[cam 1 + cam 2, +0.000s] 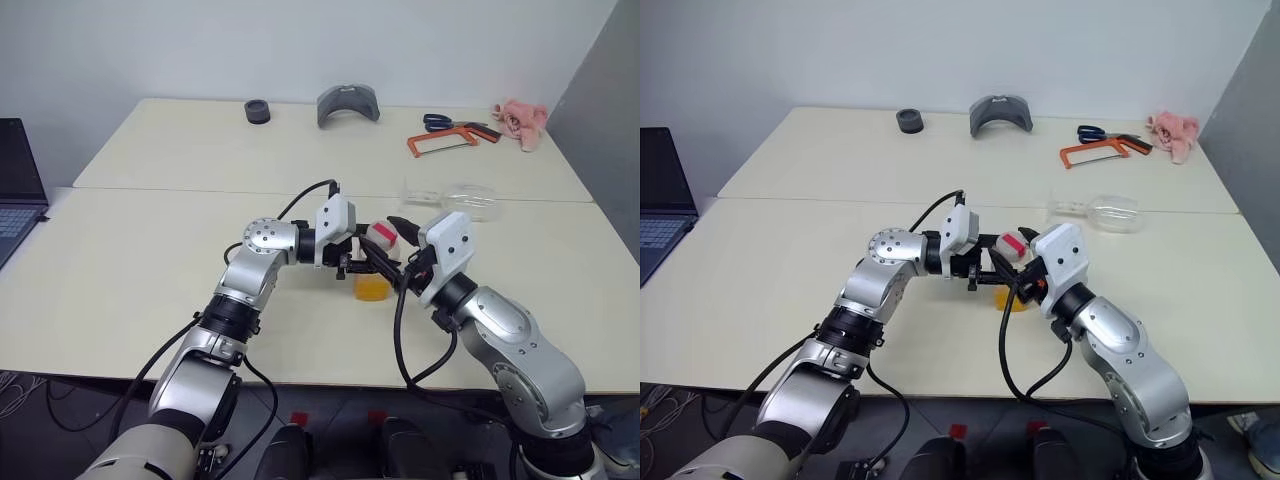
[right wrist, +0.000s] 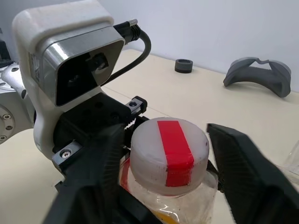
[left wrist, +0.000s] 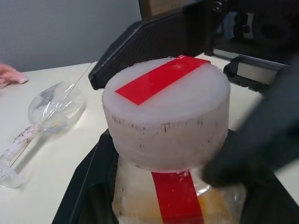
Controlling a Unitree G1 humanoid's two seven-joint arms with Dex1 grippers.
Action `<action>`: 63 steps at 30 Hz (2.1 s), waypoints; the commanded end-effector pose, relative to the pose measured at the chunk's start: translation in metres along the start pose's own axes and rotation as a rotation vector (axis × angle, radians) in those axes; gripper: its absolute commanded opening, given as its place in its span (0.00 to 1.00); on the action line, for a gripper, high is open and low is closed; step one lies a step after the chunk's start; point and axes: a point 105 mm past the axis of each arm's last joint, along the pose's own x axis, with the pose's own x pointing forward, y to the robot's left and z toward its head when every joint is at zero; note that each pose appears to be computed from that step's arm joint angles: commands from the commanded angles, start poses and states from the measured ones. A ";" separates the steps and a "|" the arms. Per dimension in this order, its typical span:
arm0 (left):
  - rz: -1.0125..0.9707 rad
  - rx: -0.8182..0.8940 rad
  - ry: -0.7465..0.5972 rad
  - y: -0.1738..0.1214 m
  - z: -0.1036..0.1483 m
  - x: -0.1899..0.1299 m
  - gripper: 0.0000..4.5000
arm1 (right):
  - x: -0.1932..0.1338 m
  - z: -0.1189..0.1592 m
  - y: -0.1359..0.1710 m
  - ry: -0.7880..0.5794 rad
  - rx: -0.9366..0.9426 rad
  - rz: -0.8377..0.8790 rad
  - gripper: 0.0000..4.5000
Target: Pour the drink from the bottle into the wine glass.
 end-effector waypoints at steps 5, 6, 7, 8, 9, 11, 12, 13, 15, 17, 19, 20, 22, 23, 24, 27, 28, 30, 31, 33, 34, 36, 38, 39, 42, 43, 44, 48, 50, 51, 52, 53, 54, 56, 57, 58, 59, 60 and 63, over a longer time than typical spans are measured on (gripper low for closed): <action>0.000 0.043 -0.008 0.002 0.009 -0.003 0.48 | -0.002 0.022 0.010 -0.107 -0.057 0.215 0.42; -0.008 0.043 -0.005 0.002 0.009 -0.004 0.48 | -0.002 0.023 0.012 -0.105 -0.101 0.309 0.42; -0.017 0.045 -0.002 0.001 0.009 -0.004 0.48 | -0.003 0.023 0.011 -0.089 -0.149 0.393 0.42; -0.027 0.046 0.002 0.000 0.009 -0.005 0.48 | -0.003 0.021 0.009 -0.054 -0.206 0.494 0.42; -0.036 0.048 0.004 0.000 0.010 -0.006 0.48 | -0.004 0.020 0.005 -0.018 -0.251 0.582 0.42; -0.052 0.059 0.011 -0.001 0.010 -0.007 0.48 | -0.003 0.021 -0.001 0.052 -0.282 0.714 0.42; -0.058 0.064 0.014 -0.001 0.010 -0.008 0.48 | -0.002 0.022 -0.003 0.074 -0.288 0.753 0.42; -0.062 0.067 0.017 -0.001 0.010 -0.008 0.48 | -0.001 0.023 -0.005 0.098 -0.273 0.784 0.42; -0.060 0.070 0.018 0.000 0.010 -0.010 0.48 | -0.004 0.021 -0.003 0.139 -0.245 0.846 0.42; -0.039 0.069 0.017 0.003 0.011 -0.011 0.48 | -0.004 0.018 -0.007 0.152 -0.223 0.820 0.42; -0.020 0.062 0.013 0.004 0.011 -0.012 0.48 | -0.004 0.019 -0.017 0.136 -0.216 0.743 0.64; -0.014 0.058 0.012 0.004 0.010 -0.013 0.48 | -0.005 0.022 -0.021 0.123 -0.212 0.703 0.72; 0.001 0.054 0.011 0.005 0.009 -0.013 0.48 | -0.010 0.029 -0.028 0.093 -0.216 0.626 0.87; 0.010 0.050 0.010 0.005 0.009 -0.013 0.48 | -0.016 0.032 -0.029 0.083 -0.202 0.597 0.95; 0.015 0.048 0.009 0.006 0.008 -0.013 0.48 | -0.021 0.034 -0.028 0.080 -0.192 0.579 0.95; 0.038 0.049 0.011 0.009 0.007 -0.011 0.48 | -0.032 0.039 -0.020 0.031 -0.121 0.433 0.96; 0.044 0.048 0.011 0.011 0.007 -0.010 0.48 | -0.029 0.037 -0.019 0.004 -0.118 0.321 0.96; 0.046 0.049 0.012 0.012 0.008 -0.008 0.48 | -0.023 0.032 -0.017 -0.017 -0.123 0.162 0.96; 0.045 0.050 0.013 0.012 0.008 -0.008 0.48 | -0.020 0.031 -0.014 -0.030 -0.128 0.118 0.96; 0.039 0.054 0.015 0.012 0.008 -0.006 0.48 | -0.014 0.032 -0.006 -0.061 -0.101 0.071 0.96; 0.035 0.056 0.017 0.012 0.008 -0.006 0.48 | -0.011 0.032 -0.002 -0.069 -0.091 0.058 0.96; 0.028 0.059 0.018 0.013 0.008 -0.005 0.48 | -0.007 0.030 0.002 -0.072 -0.088 0.030 0.96; 0.019 0.063 0.018 0.014 0.009 -0.003 0.48 | -0.004 0.026 -0.002 -0.066 -0.098 -0.009 0.96; 0.016 0.066 0.018 0.014 0.009 -0.002 0.48 | -0.003 0.024 -0.002 -0.059 -0.107 -0.015 0.96; 0.012 0.068 0.013 0.014 0.009 0.000 0.48 | -0.002 0.018 -0.004 -0.037 -0.116 -0.020 0.96; 0.011 0.068 0.012 0.014 0.009 0.000 0.48 | -0.002 0.016 -0.005 -0.032 -0.116 -0.024 0.96; 0.010 0.068 0.011 0.014 0.009 0.001 0.48 | -0.001 0.015 -0.006 -0.029 -0.116 -0.026 0.96; 0.006 0.069 0.008 0.013 0.009 0.002 0.48 | 0.000 0.012 -0.008 -0.018 -0.105 -0.030 0.96; 0.004 0.069 0.007 0.012 0.008 0.002 0.48 | 0.000 0.012 -0.009 -0.021 -0.094 -0.031 0.96; 0.005 0.068 0.007 0.012 0.008 0.002 0.48 | 0.001 0.014 -0.010 -0.028 -0.082 -0.032 0.96; 0.005 0.068 0.006 0.012 0.008 0.002 0.48 | 0.001 0.015 -0.011 -0.035 -0.076 -0.028 0.92; 0.005 0.068 0.006 0.012 0.008 0.002 0.48 | 0.002 0.016 -0.011 -0.041 -0.072 -0.025 0.87; 0.004 0.067 0.006 0.011 0.008 0.002 0.48 | 0.002 0.017 -0.010 -0.045 -0.067 -0.017 0.82; 0.003 0.066 0.006 0.010 0.007 0.002 0.48 | 0.002 0.017 -0.008 -0.049 -0.064 0.002 0.67; 0.003 0.065 0.006 0.010 0.007 0.002 0.48 | 0.002 0.018 -0.007 -0.055 -0.059 0.015 0.59; 0.002 0.064 0.007 0.009 0.006 0.001 0.48 | 0.003 0.019 -0.006 -0.060 -0.057 0.024 0.52; 0.001 0.062 0.008 0.009 0.006 0.001 0.48 | 0.003 0.021 -0.003 -0.069 -0.065 0.057 0.44; -0.001 0.060 0.009 0.009 0.006 0.000 0.48 | 0.004 0.023 0.001 -0.080 -0.074 0.098 0.41; -0.018 0.056 0.014 0.008 0.006 -0.001 0.48 | 0.001 0.025 0.011 -0.072 -0.169 0.330 0.41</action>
